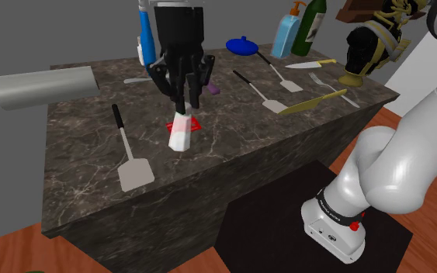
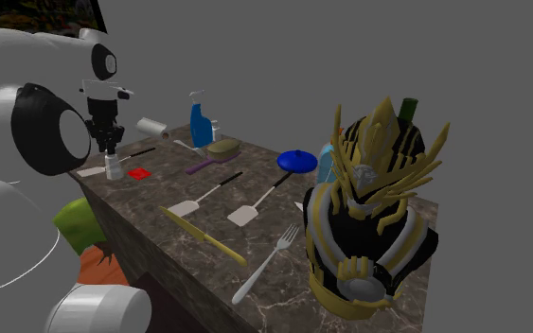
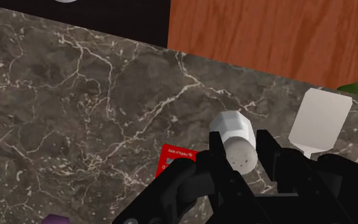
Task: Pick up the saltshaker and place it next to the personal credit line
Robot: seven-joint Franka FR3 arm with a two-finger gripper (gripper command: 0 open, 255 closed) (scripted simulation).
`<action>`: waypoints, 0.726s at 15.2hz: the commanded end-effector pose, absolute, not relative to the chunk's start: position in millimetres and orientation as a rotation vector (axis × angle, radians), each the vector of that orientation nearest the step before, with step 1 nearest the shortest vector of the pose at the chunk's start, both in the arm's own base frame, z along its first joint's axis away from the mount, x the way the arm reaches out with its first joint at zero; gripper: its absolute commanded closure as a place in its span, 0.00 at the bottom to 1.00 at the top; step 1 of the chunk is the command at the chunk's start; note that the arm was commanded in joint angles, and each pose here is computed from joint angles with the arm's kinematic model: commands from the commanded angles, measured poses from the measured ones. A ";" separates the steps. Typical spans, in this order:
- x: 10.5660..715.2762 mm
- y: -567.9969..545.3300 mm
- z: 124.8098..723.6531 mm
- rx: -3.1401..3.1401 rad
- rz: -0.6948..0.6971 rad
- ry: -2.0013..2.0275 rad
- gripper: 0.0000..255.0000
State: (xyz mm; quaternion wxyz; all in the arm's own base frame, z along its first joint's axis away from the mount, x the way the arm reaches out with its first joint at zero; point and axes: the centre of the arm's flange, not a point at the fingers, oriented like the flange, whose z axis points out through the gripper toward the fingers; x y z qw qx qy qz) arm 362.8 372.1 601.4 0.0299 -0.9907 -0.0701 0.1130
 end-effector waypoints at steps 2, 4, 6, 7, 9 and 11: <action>363.3 371.2 585.5 -3.054 0.348 -0.216 1.00; 363.2 371.2 578.7 -3.054 0.348 -0.216 1.00; 363.3 371.2 578.7 -3.054 0.348 -0.216 1.00; 363.3 371.2 578.7 -3.054 0.348 -0.216 1.00; 363.3 371.2 578.7 -3.054 0.348 -0.216 1.00; 363.3 371.2 578.7 -3.054 0.348 -0.216 1.00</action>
